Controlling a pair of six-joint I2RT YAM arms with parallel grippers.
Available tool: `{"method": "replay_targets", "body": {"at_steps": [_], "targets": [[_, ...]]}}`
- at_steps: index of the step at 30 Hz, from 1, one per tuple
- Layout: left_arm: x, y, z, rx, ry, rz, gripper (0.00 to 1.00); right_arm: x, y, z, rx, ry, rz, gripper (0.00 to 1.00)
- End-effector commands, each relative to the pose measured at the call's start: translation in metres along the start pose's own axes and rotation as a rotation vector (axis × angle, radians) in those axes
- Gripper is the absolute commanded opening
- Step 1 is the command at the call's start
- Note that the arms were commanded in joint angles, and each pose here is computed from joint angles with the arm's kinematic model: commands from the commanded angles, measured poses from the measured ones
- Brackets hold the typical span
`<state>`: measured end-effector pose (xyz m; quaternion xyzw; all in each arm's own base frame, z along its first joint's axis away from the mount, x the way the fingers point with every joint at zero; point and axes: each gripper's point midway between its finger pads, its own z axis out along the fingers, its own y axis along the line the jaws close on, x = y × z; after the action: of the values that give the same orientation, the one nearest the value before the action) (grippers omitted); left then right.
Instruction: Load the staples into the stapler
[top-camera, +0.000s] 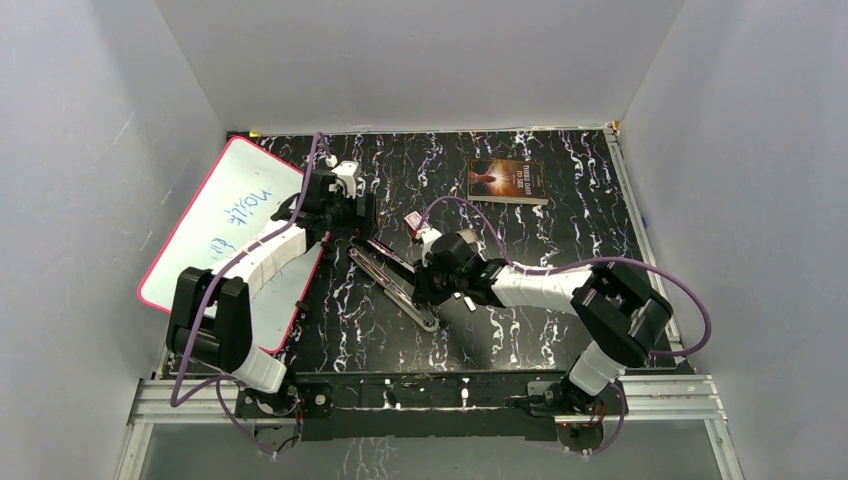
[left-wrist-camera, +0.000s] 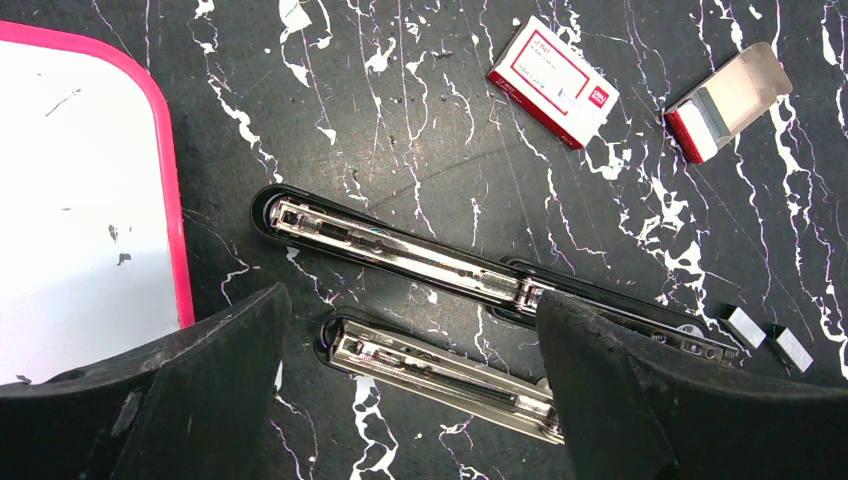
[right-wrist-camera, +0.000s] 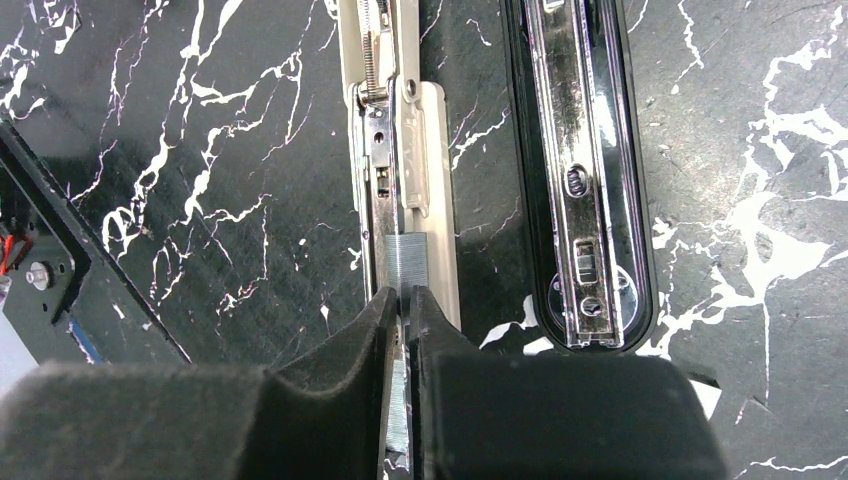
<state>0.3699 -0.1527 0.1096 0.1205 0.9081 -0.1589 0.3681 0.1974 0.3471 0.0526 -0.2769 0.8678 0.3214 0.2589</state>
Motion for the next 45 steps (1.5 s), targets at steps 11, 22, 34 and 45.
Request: {"method": "replay_targets", "body": {"at_steps": [11, 22, 34, 45], "targets": [[-0.012, -0.001, -0.004, 0.003, -0.019, 0.011, 0.92, -0.033, 0.008, -0.017, 0.001, -0.103, -0.015, 0.16], [-0.017, -0.002, -0.009, 0.004, -0.036, 0.007, 0.92, -0.030, 0.007, -0.016, -0.021, -0.101, 0.082, 0.44], [-0.065, -0.019, -0.030, 0.051, -0.148, -0.021, 0.92, -0.020, 0.002, -0.014, -0.078, -0.078, 0.188, 0.47], [-0.046, -0.015, -0.015, 0.060, -0.135, -0.005, 0.92, -0.015, 0.003, -0.009, -0.136, -0.058, 0.213, 0.49]]}}
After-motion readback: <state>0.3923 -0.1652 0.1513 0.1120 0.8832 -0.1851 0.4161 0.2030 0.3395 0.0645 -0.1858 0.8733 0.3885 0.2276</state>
